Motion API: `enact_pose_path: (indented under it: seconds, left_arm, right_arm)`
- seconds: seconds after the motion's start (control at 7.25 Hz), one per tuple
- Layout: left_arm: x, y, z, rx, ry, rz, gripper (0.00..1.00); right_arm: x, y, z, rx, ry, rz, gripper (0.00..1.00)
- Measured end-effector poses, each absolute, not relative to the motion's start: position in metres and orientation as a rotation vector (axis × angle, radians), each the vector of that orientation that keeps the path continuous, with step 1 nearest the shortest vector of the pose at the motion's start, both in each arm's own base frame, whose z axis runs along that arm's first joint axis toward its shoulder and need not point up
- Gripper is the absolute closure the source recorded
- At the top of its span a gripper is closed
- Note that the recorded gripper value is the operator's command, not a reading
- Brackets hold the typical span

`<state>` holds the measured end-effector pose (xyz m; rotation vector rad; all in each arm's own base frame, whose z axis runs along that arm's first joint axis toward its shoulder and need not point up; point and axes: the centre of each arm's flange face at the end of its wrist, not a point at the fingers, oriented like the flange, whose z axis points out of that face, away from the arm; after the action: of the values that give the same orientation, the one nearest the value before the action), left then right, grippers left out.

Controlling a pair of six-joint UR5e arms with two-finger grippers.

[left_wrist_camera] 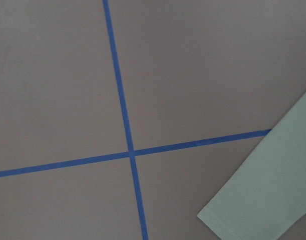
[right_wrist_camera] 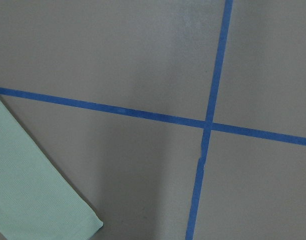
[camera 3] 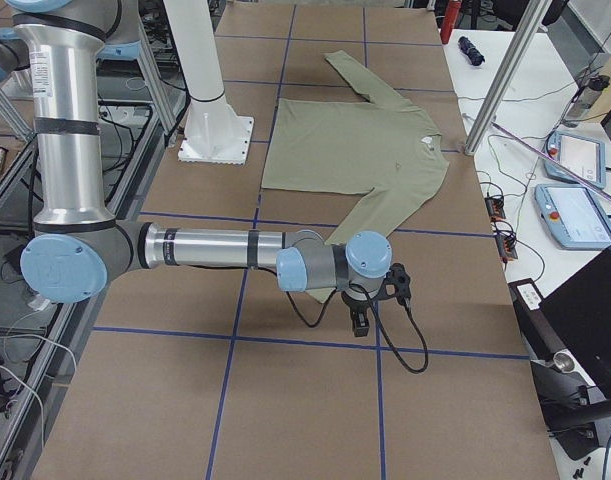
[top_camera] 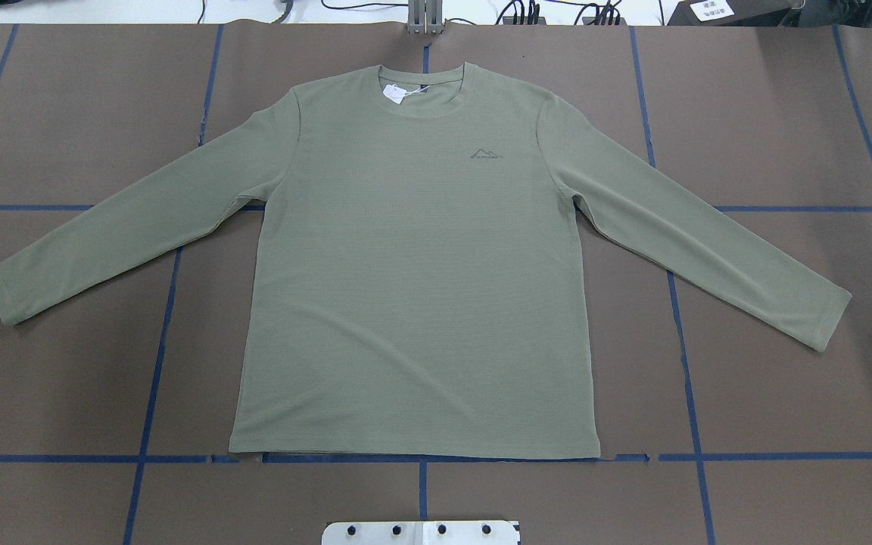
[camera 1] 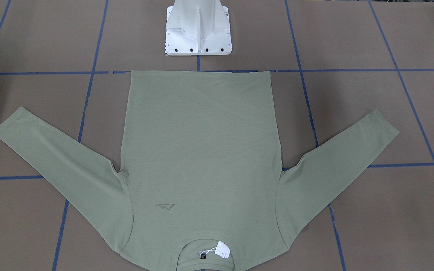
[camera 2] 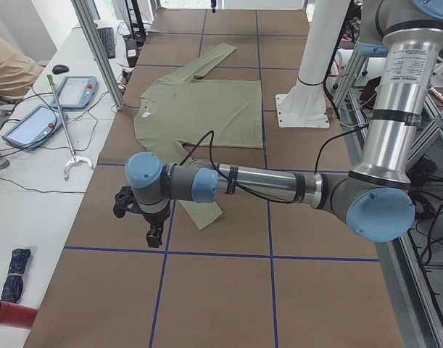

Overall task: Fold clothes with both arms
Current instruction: 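Move the right gripper in toward the sleeve nearest it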

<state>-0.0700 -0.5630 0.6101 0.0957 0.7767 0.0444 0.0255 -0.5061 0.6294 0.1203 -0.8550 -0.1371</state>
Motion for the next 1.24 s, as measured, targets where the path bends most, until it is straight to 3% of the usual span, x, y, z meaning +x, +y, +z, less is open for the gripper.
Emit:
enact_pose_path:
  seconds: [1.24]
  left_arm:
    - [-0.065,-0.565,0.602,0.155,0.859,0.064,0.00]
  right_arm:
    - [0.006,-0.504,0.621,0.218,-0.862,-0.221,0.00]
